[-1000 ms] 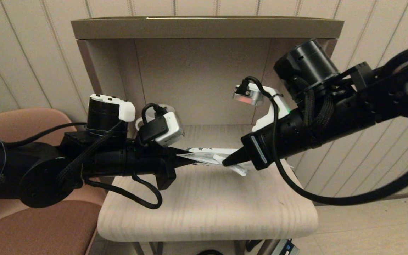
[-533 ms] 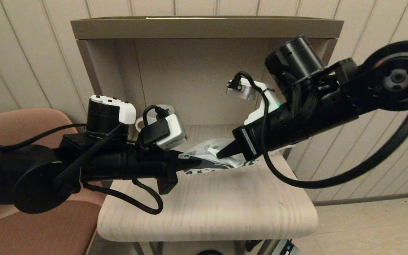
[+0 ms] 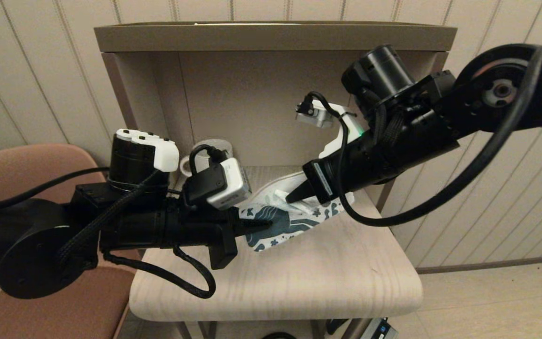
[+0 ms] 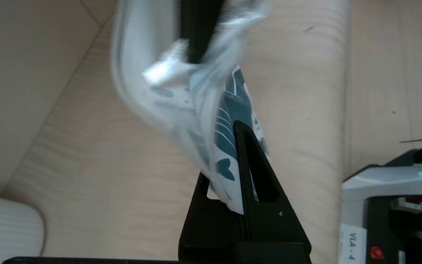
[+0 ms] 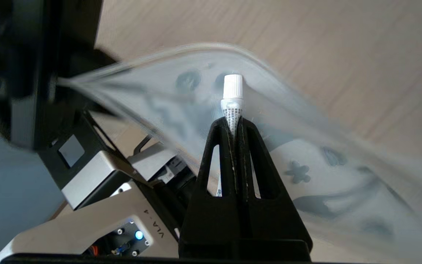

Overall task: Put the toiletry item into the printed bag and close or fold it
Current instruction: Place the toothpaste in the storage bag

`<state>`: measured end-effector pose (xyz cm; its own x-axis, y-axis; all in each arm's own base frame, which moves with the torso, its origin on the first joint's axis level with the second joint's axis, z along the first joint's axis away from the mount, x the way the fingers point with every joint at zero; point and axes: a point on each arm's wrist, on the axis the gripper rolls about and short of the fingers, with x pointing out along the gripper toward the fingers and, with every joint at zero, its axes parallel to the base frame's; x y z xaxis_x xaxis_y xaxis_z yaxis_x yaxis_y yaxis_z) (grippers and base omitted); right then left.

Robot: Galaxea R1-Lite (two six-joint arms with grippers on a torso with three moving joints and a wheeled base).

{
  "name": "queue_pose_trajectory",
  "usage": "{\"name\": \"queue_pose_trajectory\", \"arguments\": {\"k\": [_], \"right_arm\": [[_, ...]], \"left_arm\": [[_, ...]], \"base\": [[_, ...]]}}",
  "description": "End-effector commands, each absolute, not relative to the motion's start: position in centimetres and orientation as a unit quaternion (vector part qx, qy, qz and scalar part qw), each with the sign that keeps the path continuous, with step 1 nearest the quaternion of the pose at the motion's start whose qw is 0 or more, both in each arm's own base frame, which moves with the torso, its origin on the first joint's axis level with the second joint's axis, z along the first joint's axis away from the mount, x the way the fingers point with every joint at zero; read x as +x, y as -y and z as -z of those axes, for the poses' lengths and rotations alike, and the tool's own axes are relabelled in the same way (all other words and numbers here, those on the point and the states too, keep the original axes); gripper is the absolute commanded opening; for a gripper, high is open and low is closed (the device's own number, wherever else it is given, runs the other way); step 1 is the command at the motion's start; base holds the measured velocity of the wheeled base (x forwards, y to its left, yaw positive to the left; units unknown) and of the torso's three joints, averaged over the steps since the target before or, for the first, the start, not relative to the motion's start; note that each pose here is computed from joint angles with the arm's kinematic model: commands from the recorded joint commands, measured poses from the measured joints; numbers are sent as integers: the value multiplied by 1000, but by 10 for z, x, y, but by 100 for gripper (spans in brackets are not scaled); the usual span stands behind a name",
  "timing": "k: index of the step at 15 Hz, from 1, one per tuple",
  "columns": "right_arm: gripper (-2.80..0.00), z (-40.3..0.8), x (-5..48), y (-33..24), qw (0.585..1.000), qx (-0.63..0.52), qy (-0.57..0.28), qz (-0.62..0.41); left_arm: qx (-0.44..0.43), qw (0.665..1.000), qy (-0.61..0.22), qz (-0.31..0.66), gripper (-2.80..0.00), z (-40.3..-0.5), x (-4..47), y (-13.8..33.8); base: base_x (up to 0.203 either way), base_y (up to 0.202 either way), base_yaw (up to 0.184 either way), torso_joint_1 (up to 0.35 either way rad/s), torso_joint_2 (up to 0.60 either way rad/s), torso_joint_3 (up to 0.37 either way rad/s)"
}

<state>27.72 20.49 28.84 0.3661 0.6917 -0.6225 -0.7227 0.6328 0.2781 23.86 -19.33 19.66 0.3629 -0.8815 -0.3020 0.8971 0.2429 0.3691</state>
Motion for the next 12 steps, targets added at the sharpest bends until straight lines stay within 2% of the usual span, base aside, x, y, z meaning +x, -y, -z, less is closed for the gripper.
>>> {"name": "queue_pose_trajectory", "arguments": {"k": [1,12], "right_arm": [[-280,-290,278,-204,825,-21,-370,-427],[-280,-305,258,-191,821,-22,-379,-426]], "left_arm": [[253,783,-7,568,-280,-197,236,195],[281,774,32,567,-280,-206,227,195]], "base": [[0,0,0,0,0,0],[0,0,0,0,0,0]]}}
